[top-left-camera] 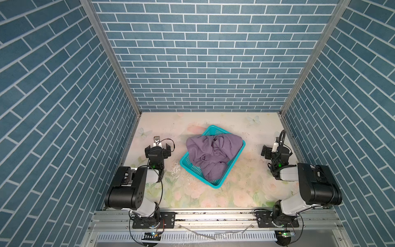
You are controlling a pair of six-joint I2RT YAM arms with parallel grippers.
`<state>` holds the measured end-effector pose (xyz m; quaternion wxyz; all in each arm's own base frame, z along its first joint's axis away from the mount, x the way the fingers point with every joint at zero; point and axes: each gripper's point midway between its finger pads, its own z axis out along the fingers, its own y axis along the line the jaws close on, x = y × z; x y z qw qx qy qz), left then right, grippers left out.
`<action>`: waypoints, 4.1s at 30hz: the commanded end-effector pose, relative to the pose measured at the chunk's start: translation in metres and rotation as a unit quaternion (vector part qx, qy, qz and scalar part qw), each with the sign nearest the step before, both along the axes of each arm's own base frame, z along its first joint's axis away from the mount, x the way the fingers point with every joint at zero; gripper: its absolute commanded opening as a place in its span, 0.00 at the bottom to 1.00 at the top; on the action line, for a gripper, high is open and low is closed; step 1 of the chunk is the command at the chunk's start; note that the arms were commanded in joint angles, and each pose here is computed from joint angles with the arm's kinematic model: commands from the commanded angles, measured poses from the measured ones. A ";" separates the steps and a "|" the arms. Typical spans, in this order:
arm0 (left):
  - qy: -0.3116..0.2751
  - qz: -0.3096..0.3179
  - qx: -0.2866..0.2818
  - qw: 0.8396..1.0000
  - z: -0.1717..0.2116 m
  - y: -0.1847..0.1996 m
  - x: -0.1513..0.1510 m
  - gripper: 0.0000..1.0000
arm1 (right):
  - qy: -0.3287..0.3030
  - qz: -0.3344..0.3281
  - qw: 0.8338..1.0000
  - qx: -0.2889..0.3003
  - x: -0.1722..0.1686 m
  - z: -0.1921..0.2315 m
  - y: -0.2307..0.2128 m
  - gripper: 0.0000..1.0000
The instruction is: Fold and stack the trousers
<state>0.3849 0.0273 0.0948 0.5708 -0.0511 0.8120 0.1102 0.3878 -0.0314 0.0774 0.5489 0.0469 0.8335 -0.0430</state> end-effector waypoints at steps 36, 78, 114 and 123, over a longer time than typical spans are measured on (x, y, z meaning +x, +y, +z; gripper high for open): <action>0.008 0.040 0.025 0.999 0.031 0.007 0.000 0.99 | -0.029 -0.022 0.999 -0.024 -0.004 0.042 0.001 0.99; 0.267 -0.050 -0.335 0.902 0.019 -0.121 -0.087 0.28 | 0.279 0.112 0.925 0.233 -0.081 0.026 0.155 0.60; 0.329 -0.260 -0.297 0.858 0.055 -0.366 -0.034 0.31 | 0.348 -0.001 0.933 0.096 -0.054 0.034 0.104 0.99; 0.271 -0.150 -0.281 0.908 0.090 -0.258 -0.034 0.44 | 0.365 -0.026 0.921 0.131 -0.025 -0.022 0.094 0.82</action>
